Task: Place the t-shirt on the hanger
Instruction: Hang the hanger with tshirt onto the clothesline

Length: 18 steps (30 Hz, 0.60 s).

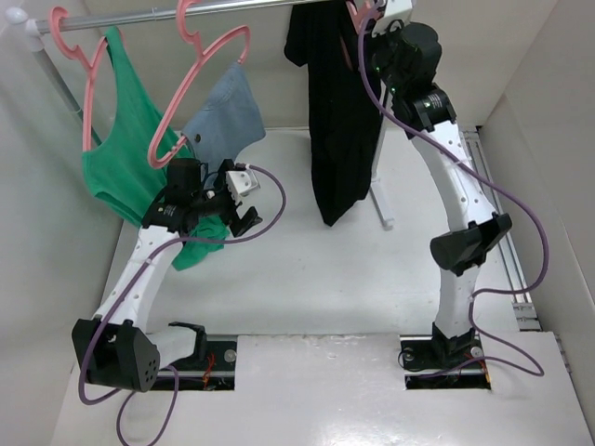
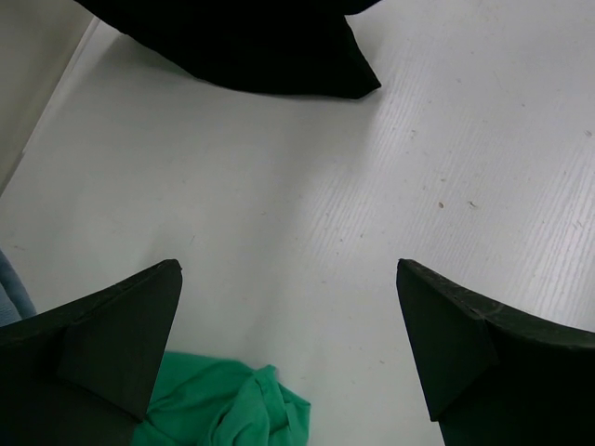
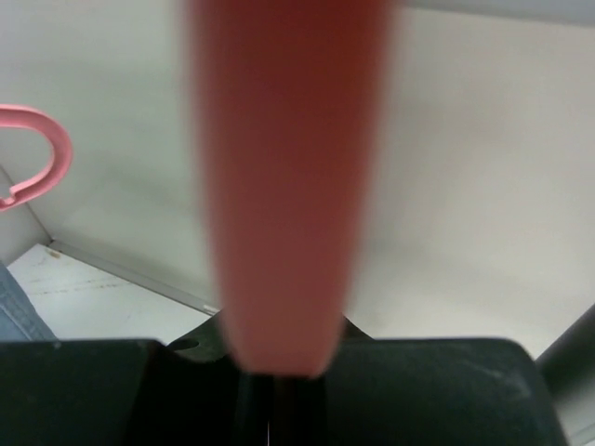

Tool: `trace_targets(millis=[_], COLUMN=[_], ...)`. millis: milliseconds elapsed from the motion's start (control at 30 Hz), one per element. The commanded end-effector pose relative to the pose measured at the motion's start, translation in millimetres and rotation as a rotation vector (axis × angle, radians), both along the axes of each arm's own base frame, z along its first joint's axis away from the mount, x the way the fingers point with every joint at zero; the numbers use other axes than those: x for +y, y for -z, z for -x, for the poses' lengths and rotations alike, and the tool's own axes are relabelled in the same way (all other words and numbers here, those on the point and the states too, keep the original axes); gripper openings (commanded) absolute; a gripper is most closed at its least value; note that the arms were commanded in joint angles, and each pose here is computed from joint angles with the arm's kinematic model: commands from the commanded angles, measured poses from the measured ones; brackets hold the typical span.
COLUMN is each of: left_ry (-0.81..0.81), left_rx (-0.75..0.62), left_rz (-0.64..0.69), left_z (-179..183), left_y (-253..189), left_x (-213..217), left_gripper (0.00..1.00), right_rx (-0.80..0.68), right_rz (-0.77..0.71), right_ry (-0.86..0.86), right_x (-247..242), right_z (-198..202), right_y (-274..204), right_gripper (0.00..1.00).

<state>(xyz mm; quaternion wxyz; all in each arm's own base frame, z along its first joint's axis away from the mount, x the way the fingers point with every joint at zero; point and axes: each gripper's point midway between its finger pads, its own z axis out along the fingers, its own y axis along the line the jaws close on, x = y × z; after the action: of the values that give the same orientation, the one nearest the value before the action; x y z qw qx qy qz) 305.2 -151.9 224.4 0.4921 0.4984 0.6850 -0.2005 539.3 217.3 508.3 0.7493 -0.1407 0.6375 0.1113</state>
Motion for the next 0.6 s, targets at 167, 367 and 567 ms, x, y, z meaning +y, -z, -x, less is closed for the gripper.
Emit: trace_targets(millis=[167, 367, 567], left_ry=[-0.002, 0.005, 0.015], left_rx=[-0.017, -0.004, 0.005], left_rz=[0.02, 0.023, 0.022], left_z=[5.3, 7.4, 10.0], left_y=[-4.1, 5.1, 8.9], left_x=[-0.6, -1.6, -4.2], left_gripper=[1.0, 1.0, 1.0], right_rx=[-0.043, -0.082, -0.12], right_rz=[0.035, 0.152, 0.208], right_ry=[-0.149, -0.152, -0.159], right_x=[5.8, -17.7, -39.3], right_z=[51.1, 112.2, 174.6], right_y=[-22.7, -36.9, -53.0], right_gripper=[0.25, 1.0, 1.0])
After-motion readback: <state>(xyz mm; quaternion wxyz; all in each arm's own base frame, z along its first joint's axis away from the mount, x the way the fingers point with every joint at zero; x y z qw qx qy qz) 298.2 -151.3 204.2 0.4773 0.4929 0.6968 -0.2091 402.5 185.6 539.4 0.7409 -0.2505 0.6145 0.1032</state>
